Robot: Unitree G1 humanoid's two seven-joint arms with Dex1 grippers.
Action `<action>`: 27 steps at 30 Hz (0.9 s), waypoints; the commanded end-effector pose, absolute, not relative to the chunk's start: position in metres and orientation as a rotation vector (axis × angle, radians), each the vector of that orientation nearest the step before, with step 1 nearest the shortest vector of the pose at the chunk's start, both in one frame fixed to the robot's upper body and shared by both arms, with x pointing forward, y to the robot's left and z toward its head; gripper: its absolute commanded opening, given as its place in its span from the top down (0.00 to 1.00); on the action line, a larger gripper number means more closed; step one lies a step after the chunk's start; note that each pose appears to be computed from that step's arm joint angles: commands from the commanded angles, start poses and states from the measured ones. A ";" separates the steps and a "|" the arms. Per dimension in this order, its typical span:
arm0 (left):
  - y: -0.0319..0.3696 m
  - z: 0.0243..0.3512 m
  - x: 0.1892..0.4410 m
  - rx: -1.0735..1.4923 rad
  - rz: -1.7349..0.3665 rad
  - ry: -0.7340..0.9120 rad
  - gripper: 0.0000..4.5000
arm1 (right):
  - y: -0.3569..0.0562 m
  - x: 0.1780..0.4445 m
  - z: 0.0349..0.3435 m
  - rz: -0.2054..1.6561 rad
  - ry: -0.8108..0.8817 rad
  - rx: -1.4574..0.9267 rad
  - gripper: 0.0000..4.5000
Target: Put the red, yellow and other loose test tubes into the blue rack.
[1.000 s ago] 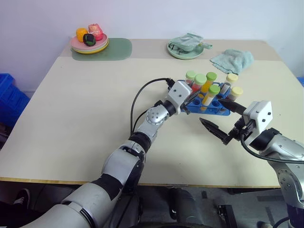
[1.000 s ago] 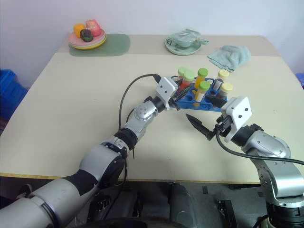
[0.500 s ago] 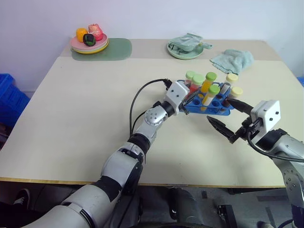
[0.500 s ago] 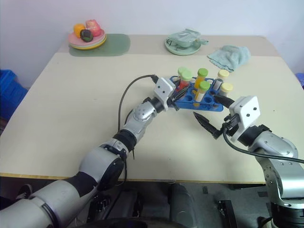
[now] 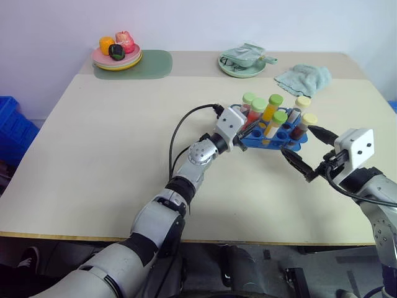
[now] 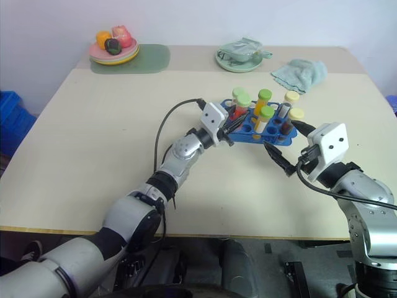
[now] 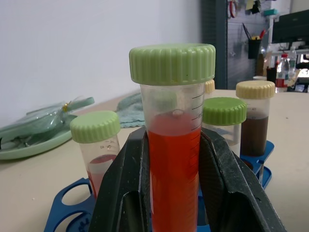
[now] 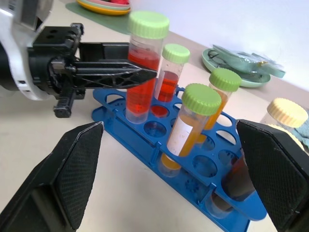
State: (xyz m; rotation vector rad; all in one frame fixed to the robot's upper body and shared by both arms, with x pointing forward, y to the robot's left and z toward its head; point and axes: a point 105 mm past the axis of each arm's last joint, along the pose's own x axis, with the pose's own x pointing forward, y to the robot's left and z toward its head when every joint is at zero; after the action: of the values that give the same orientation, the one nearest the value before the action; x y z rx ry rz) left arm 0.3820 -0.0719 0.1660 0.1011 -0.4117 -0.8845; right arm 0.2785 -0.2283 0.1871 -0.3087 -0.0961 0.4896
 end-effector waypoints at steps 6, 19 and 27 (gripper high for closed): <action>-0.094 0.167 0.366 0.038 -0.889 -0.428 0.82 | -0.225 0.277 0.202 0.490 -0.164 -0.337 0.00; -0.096 0.158 0.362 0.009 -0.917 -0.379 0.82 | -0.223 0.279 0.204 0.491 -0.181 -0.334 0.00; -0.098 0.167 0.361 -0.083 -0.946 -0.380 0.30 | -0.222 0.280 0.205 0.498 -0.184 -0.331 0.00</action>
State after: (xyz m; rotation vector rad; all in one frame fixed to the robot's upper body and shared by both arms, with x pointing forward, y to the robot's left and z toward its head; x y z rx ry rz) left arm 0.3838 -0.0675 0.1612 0.0317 -0.3530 -0.8875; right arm 0.2816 -0.2237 0.1952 -0.3221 -0.1386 0.4967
